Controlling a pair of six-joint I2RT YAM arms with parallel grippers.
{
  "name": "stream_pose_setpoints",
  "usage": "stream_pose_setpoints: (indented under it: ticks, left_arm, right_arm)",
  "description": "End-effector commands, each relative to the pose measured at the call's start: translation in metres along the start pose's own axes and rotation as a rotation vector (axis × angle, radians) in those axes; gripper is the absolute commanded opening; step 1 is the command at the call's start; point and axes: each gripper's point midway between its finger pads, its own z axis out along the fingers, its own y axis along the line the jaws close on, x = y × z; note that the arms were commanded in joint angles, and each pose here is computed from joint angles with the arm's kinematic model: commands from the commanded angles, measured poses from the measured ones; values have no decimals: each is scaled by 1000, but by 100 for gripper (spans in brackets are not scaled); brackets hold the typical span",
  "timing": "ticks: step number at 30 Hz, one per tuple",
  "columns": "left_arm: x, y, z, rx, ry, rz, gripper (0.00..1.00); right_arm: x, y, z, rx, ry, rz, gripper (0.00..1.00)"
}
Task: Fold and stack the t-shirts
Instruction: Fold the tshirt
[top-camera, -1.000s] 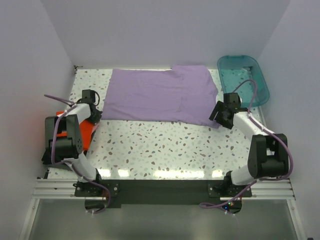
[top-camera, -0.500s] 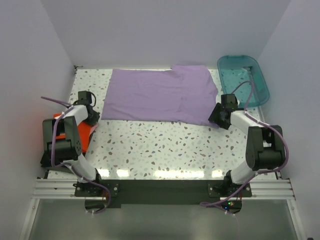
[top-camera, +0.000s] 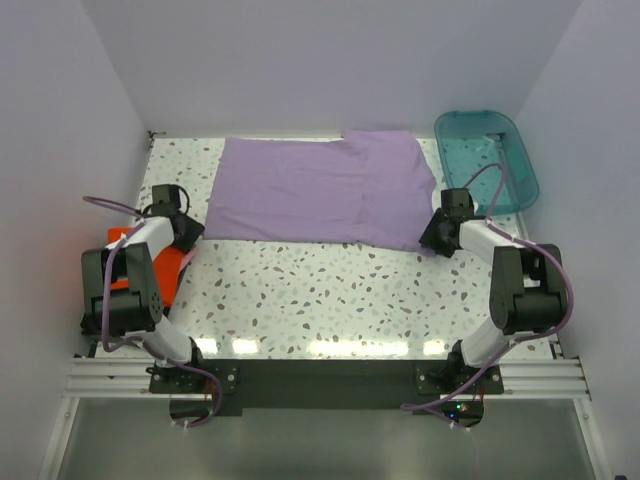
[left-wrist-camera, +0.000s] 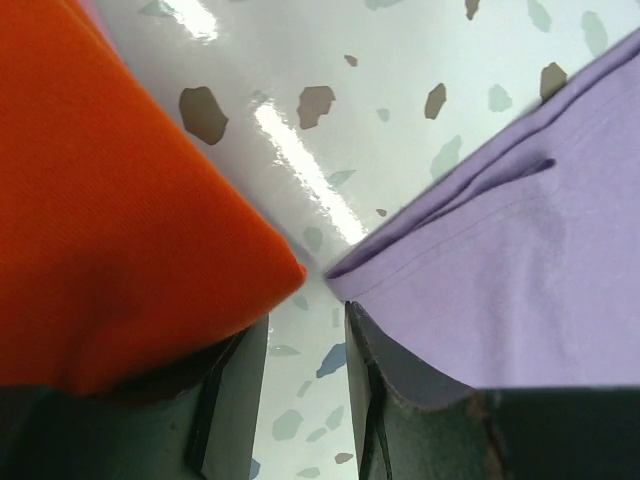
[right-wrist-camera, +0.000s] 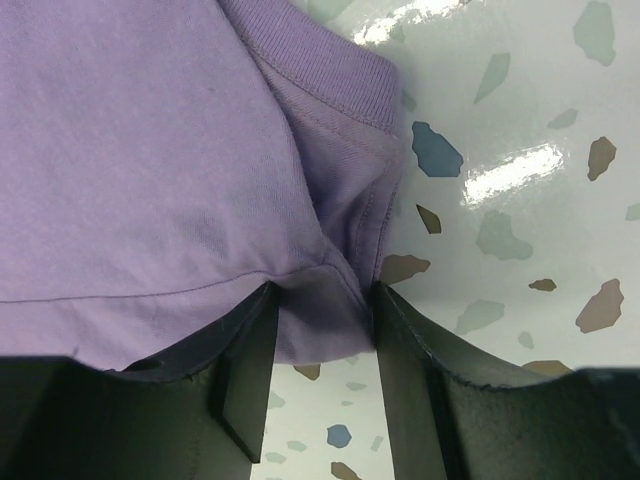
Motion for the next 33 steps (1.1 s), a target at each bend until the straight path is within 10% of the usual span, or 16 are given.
stream_pose_setpoints:
  ticks: [1,21,29,33]
  left_arm:
    - [-7,-15,-5,87,-9,9,42]
    - [22,-13,24,-46,23,-7,37]
    - [24,-3,30,-126,10,-23,23]
    - [23,-2,32,-146,11,-28,6]
  right_arm:
    - [-14,9,2,-22,-34,26,46]
    - [-20,8,0,-18,-41,25,42]
    - [-24,9,0,-15,-41,29,39]
    - [-23,11,1,-19,-32,29,21]
